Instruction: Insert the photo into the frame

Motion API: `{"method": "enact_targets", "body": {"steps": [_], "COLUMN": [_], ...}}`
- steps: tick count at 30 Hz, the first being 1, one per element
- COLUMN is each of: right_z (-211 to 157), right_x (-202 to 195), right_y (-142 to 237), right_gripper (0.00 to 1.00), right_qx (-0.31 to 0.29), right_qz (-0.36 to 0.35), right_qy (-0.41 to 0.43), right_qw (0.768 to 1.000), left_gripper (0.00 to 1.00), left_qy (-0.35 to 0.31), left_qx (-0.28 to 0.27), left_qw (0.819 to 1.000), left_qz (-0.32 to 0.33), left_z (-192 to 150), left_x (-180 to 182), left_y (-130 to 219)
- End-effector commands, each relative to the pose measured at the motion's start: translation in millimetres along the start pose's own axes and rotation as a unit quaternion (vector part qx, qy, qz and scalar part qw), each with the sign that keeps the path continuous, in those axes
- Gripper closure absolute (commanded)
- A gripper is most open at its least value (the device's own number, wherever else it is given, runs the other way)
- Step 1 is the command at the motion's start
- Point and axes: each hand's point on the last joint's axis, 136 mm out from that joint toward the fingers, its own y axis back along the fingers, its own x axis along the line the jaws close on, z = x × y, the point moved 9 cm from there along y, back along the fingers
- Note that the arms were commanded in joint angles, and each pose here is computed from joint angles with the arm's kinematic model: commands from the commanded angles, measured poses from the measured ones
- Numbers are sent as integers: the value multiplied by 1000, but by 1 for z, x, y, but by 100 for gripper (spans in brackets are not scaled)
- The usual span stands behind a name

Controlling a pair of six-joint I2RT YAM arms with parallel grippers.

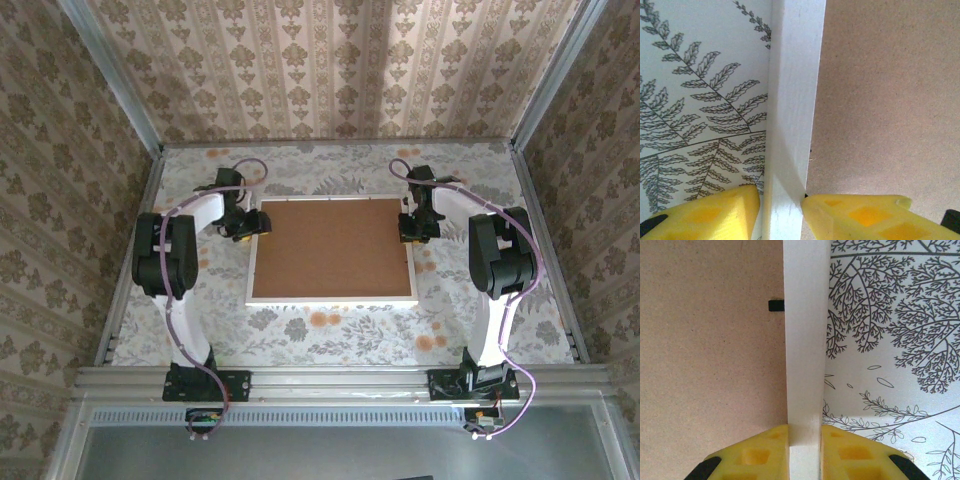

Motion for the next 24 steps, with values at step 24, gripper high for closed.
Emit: {"method": "enact_targets", "body": {"steps": [24], "right_z": [-7], "right_x": [9], "right_y": [-18], "right_gripper": [79], "right_qx": [40], "right_qz": [-3], "right_qy": [19], "right_qw": [999], "left_gripper": [36], "left_qy": [4], "left_qx": [-34], "left_qw": [999], "left_qz": [-1], "left_z": [-2], "left_x": [1], "left_y": [22]}}
